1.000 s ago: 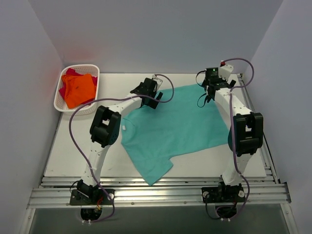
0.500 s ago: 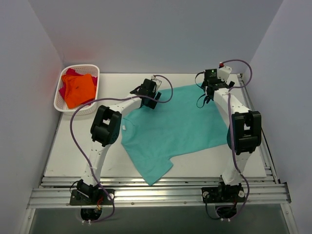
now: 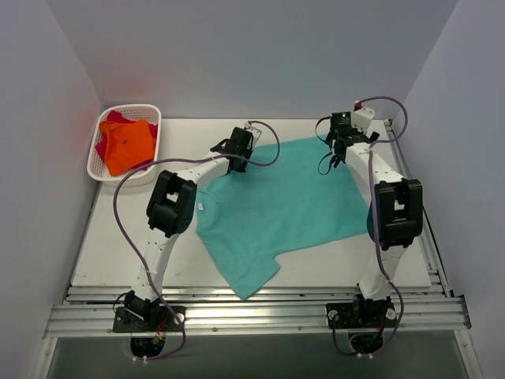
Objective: Fold and stack the t-shirts
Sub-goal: Flatten the tshirt out
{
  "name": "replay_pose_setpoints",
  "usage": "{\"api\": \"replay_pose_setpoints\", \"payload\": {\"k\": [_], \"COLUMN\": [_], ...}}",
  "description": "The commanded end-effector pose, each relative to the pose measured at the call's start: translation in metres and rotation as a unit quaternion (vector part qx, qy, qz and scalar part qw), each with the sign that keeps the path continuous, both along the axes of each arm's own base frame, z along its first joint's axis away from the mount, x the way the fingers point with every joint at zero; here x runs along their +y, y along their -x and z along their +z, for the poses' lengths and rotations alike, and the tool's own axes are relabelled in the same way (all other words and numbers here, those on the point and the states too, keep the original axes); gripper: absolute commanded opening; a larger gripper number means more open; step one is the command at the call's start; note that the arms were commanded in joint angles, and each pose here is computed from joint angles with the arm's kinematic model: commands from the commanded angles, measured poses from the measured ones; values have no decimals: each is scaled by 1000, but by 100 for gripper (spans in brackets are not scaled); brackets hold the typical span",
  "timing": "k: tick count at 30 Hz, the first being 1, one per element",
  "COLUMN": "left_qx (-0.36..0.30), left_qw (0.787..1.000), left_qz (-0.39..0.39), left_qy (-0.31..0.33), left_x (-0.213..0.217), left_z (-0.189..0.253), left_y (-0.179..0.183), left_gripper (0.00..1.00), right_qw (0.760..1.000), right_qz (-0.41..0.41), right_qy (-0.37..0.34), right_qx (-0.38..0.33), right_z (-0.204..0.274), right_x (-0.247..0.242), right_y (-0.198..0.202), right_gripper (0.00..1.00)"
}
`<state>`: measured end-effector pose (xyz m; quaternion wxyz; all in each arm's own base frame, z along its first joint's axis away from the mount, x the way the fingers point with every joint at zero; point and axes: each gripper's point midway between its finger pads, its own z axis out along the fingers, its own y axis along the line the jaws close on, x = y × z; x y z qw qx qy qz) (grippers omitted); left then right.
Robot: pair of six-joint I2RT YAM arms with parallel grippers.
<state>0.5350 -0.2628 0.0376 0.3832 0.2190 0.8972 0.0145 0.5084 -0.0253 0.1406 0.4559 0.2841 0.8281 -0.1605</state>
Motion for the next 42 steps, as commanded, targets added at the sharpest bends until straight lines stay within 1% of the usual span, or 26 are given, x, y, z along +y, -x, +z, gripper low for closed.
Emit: {"api": "replay_pose_setpoints", "payload": {"k": [1, 3, 7, 12, 14, 15, 17, 19, 20, 21, 22, 23, 24, 28, 29, 31, 32, 33, 34, 35, 36, 37, 38, 39, 40, 42], "left_qx": [-24, -23, -36, -52, -67, -61, -82, -81, -103, -94, -100, -111, -114, -138, -157, -155, -178, -164, -162, -170, -165, -142, -141, -131, -107, -87], "left_qw": [1000, 1000, 999, 997, 995, 995, 992, 991, 988, 989, 987, 985, 983, 971, 965, 960, 955, 957, 958, 956, 957, 961, 960, 962, 967, 968], "left_qz": [4, 8, 22, 50, 66, 74, 91, 107, 110, 115, 126, 134, 141, 191, 208, 229, 232, 234, 233, 231, 232, 232, 236, 232, 227, 227], "left_qy": [18, 16, 12, 17, 17, 8, 14, 8, 20, 15, 16, 20, 22, 32, 36, 41, 51, 44, 46, 55, 55, 47, 53, 53, 49, 55], "left_x": [-5, -4, 3, 33, 46, 55, 72, 94, 98, 105, 119, 125, 132, 166, 177, 183, 184, 186, 185, 182, 182, 181, 180, 175, 173, 169], "left_z": [18, 18, 29, 55, 71, 70, 91, 87, 106, 92, 95, 98, 99, 110, 127, 128, 157, 148, 152, 174, 176, 161, 167, 161, 139, 122], "left_y": [-15, -15, -18, -33, -46, -48, -68, -81, -94, -100, -110, -122, -127, -143, -145, -140, -136, -129, -124, -115, -109, -99, -92, -86, -79, -71], "left_gripper": [13, 3, 2, 2, 2, 2, 2, 2, 2, 12, 30, 55, 93, 94, 94, 94, 94, 94, 94, 94, 94, 94, 94, 94, 95, 98], "right_qw": [1000, 1000, 1000, 1000, 1000, 1000, 1000, 1000, 1000, 1000, 1000, 1000, 1000, 1000, 1000, 1000, 1000, 1000, 1000, 1000, 1000, 1000, 1000, 1000, 1000, 1000], "right_qz": [-9, -10, -11, -11, -8, -8, -8, -5, -4, -2, -2, 1, 1, 1, 2, 3, 3, 3, 3, 3, 2, 3, 3, 2, 4, 3], "right_qy": [6, 7, 10, 12, 9, 10, 9, 8, 6, 6, 5, 3, 2, -3, -4, -5, -5, -5, -5, -5, -4, -5, -6, -7, -9, -11], "right_qx": [-5, -4, -1, 3, 2, 6, 5, 7, 6, 10, 8, 9, 11, 8, 5, 4, 3, 4, 2, 2, 2, 2, 3, 0, 2, -3], "right_z": [3, 3, 1, -3, -3, -7, -7, -10, -10, -14, -13, -14, -16, -15, -12, -13, -12, -13, -12, -12, -12, -13, -13, -12, -14, -13], "right_x": [-6, -7, -8, -7, -6, -6, -6, -5, -5, -4, -4, -4, -4, -6, -7, -7, -8, -8, -8, -8, -9, -9, -10, -11, -11, -13], "right_y": [-5, -5, -5, -7, -9, -10, -13, -15, -18, -19, -21, -23, -23, -23, -23, -22, -22, -22, -22, -21, -21, -21, -19, -19, -18, -17], "right_gripper": [98, 98, 98, 98, 98, 98, 98, 98, 98, 98, 98, 98, 98, 98, 98, 98, 98, 98, 98, 98, 98, 98, 98, 98, 98, 98]}}
